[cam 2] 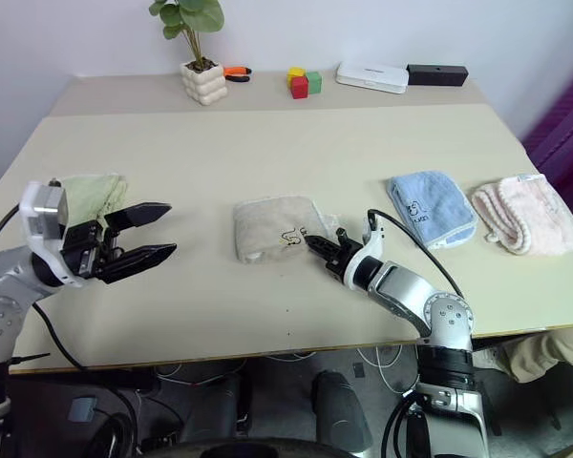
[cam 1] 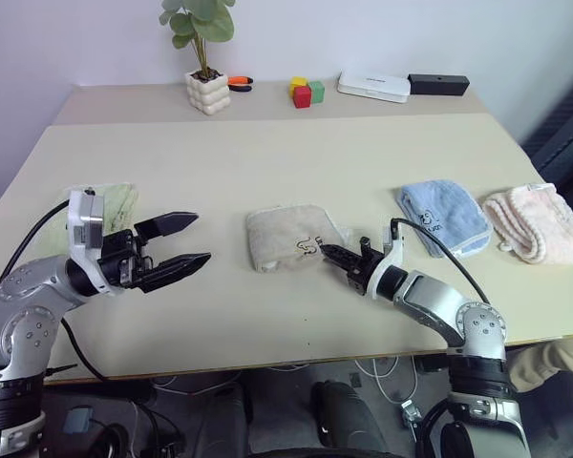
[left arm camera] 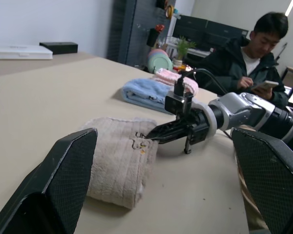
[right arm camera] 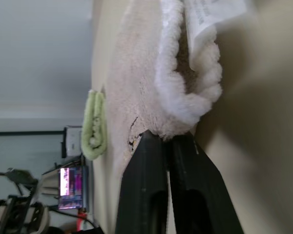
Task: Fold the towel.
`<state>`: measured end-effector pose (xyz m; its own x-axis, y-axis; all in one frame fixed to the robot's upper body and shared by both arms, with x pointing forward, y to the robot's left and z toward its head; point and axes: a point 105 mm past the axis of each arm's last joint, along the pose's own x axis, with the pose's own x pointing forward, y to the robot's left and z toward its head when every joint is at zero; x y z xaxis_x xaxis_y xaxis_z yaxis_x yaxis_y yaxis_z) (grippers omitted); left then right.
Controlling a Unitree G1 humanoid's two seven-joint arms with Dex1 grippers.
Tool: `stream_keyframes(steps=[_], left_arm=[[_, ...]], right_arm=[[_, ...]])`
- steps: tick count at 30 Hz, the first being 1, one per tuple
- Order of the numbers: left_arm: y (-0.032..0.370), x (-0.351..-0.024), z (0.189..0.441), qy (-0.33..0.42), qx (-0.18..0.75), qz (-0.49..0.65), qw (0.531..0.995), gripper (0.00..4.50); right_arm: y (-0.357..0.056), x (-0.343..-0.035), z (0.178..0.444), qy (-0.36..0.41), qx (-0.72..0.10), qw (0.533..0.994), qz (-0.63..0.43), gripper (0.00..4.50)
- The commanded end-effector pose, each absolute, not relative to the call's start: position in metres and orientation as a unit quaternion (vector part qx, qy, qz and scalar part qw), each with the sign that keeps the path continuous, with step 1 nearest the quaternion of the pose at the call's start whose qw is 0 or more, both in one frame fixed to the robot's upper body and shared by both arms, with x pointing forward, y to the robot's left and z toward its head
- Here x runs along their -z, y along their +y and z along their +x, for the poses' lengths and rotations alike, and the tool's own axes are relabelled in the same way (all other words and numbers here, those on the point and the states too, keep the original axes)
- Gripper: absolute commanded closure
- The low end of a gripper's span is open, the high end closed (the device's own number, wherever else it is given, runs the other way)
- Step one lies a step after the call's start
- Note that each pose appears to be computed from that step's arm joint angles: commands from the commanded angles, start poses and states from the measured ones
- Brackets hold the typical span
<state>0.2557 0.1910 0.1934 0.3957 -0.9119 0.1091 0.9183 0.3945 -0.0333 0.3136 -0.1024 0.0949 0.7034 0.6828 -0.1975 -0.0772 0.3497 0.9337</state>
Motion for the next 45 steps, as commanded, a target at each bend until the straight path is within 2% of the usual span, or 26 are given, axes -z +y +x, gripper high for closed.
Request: stream_keyframes(steps=[1, 7, 14, 20, 26, 31, 36, 39, 45], left_arm=[[0.192, -0.204, 0.253, -0.057, 0.549, -0.032, 0.833, 0.0], [0.19, -0.203, 0.254, -0.058, 0.552, -0.037, 0.831, 0.0], [0.186, -0.203, 0.257, -0.067, 0.552, -0.046, 0.83, 0.0], [0.183, -0.202, 0.261, -0.071, 0.554, -0.049, 0.828, 0.0], [0.183, -0.202, 0.263, -0.072, 0.554, -0.051, 0.828, 0.0], [0.183, -0.201, 0.263, -0.073, 0.555, -0.052, 0.827, 0.0], [0.185, -0.199, 0.265, -0.073, 0.554, -0.056, 0.827, 0.0], [0.184, -0.199, 0.267, -0.073, 0.556, -0.059, 0.826, 0.0], [0.178, -0.197, 0.271, -0.073, 0.564, -0.066, 0.82, 0.0]], right_arm=[[-0.102, -0.093, 0.316, 0.295, -0.242, 0.769, 0.513, 4.42], [-0.11, -0.107, 0.324, 0.27, -0.258, 0.799, 0.471, 4.42], [-0.14, -0.153, 0.352, 0.18, -0.258, 0.841, 0.44, 4.42], [-0.169, -0.185, 0.368, 0.119, -0.231, 0.858, 0.443, 4.42], [-0.204, -0.193, 0.371, 0.082, -0.188, 0.858, 0.471, 4.42], [-0.24, -0.211, 0.378, 0.004, -0.117, 0.847, 0.518, 4.42], [-0.232, -0.217, 0.362, -0.03, -0.11, 0.824, 0.556, 4.42], [-0.244, -0.22, 0.353, -0.076, -0.067, 0.806, 0.583, 4.42], [-0.25, -0.231, 0.347, -0.115, -0.047, 0.804, 0.581, 4.42]])
